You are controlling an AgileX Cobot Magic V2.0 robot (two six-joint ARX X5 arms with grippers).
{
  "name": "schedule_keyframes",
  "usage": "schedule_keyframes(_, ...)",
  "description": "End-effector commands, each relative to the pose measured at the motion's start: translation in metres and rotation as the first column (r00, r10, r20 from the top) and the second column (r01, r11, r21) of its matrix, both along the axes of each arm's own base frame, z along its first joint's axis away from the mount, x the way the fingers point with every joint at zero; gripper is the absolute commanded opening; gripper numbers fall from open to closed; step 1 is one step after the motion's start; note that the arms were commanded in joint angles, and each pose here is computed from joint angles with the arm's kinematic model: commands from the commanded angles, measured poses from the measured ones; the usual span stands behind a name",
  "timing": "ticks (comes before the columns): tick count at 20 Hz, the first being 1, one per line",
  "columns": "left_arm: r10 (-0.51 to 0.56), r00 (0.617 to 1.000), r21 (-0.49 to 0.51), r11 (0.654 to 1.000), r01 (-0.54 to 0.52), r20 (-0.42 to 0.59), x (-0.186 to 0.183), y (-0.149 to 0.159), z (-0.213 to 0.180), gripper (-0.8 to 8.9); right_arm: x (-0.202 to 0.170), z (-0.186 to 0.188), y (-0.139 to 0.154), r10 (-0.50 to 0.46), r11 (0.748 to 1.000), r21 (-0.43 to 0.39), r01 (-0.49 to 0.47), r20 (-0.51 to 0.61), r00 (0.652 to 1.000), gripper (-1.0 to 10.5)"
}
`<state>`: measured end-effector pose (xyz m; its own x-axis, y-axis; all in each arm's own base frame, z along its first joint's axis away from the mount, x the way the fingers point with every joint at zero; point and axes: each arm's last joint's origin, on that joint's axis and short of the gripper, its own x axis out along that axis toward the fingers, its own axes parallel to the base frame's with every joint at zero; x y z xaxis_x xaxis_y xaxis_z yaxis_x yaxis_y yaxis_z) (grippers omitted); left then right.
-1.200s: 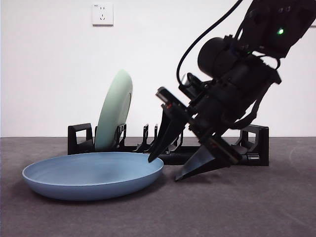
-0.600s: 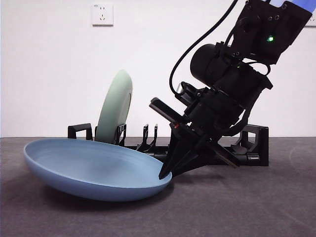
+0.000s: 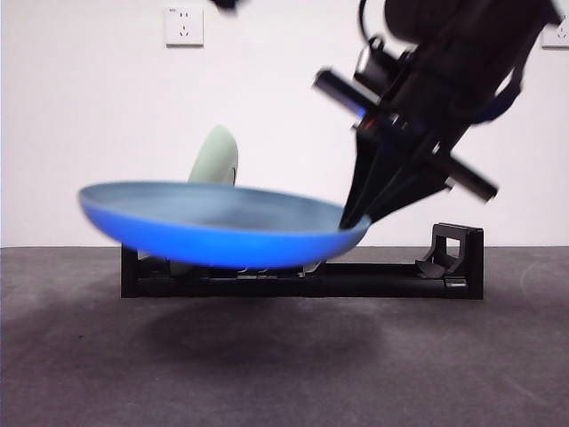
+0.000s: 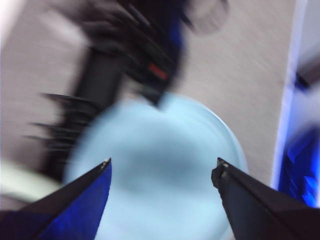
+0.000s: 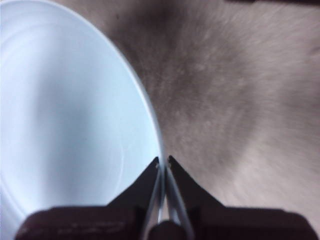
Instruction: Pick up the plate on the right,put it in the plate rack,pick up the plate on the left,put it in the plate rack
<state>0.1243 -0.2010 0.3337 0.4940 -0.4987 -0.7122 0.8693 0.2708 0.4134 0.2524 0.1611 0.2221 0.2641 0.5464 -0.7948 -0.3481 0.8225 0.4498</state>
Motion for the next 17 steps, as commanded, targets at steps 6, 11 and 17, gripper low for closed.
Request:
schedule_keyframes(6,-0.142,0.989,0.092,0.985,0.146,-0.047,-0.021,-0.044,-0.030,3.40,-0.015,0.036,-0.046,-0.086,0.996,-0.008,0.086,0.046,0.995,-0.2)
schedule_keyframes(11,-0.168,0.986,0.050,0.984,0.169,-0.021,-0.024,-0.056,-0.031,3.40,-0.033,0.058,-0.063,-0.113,0.994,0.016,0.112,0.091,0.989,-0.2)
schedule_keyframes(17,-0.173,0.984,0.090,0.980,0.176,-0.038,-0.020,-0.066,-0.044,2.51,-0.053,0.078,-0.071,-0.115,0.993,0.047,0.110,0.147,0.982,-0.2)
